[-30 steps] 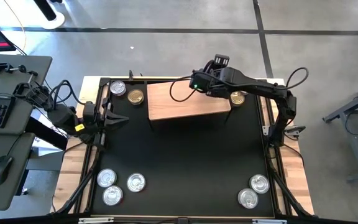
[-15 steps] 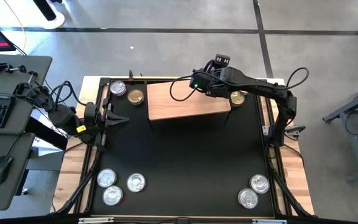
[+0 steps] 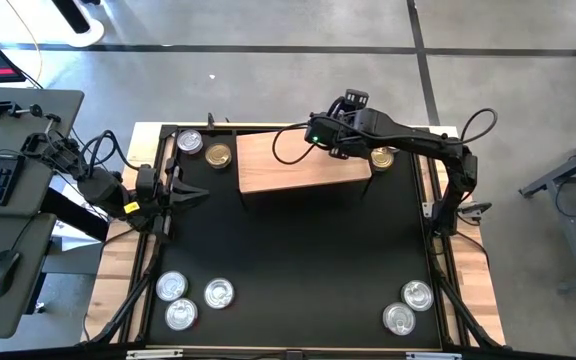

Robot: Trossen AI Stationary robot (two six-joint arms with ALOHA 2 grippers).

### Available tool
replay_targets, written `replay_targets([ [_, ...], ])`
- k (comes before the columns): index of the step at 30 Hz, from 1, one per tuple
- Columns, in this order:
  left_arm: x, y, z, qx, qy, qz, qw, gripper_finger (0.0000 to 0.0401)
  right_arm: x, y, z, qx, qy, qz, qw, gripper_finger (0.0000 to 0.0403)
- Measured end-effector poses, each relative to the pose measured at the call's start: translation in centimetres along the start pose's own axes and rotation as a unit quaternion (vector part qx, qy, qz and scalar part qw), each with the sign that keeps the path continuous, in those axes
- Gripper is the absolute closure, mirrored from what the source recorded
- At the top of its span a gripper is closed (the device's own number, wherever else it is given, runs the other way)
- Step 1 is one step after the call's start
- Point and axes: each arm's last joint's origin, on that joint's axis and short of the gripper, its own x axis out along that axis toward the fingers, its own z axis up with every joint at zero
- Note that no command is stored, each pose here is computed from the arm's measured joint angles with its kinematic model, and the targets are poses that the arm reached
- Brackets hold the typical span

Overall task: Stack canned seafood by type on shelf
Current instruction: Stack the blue and pink tuna can on top of the blue and pink tuna can on the shelf

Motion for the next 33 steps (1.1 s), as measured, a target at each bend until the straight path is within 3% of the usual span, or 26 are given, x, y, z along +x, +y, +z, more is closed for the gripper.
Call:
replay_targets([
  [33, -0.1, 0.2, -0.1, 0.015, 0.003, 0.019, 1.0, 0.0401, -1.4, 1.1, 0.3, 0.02, -0.023, 0.017, 0.999, 0.0144],
])
